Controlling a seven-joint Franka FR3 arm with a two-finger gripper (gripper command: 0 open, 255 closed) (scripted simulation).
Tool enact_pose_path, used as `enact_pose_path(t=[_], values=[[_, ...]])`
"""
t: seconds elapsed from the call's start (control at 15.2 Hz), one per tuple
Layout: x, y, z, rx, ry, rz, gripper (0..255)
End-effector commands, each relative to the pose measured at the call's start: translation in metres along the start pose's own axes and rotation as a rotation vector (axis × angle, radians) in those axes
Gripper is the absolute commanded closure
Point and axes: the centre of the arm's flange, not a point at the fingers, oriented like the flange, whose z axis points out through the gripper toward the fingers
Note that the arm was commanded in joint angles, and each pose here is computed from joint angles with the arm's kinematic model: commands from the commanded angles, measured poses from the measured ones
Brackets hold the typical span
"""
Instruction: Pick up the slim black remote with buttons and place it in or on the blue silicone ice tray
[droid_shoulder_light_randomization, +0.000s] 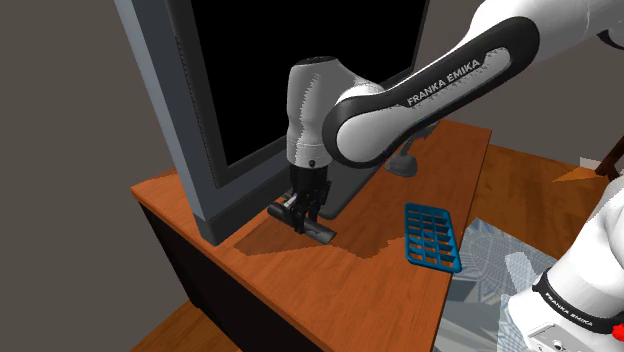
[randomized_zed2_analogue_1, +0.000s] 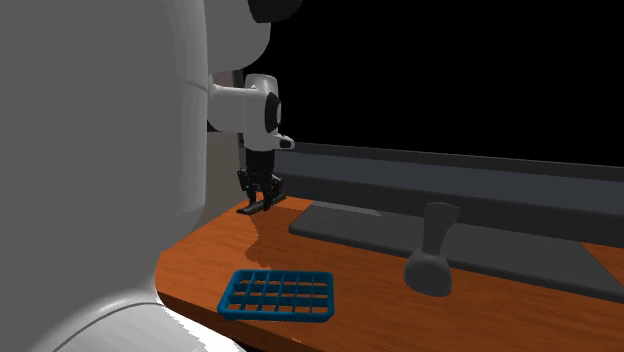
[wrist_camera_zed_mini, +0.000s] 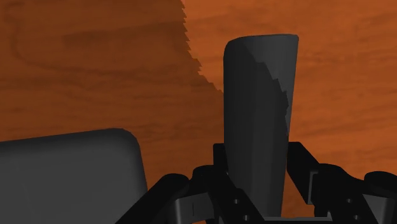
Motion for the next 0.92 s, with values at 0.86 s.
enact_pose_path(t=[0.86], values=[[-0.053, 0.037, -0.051, 0.001, 0.004, -0.001, 255]])
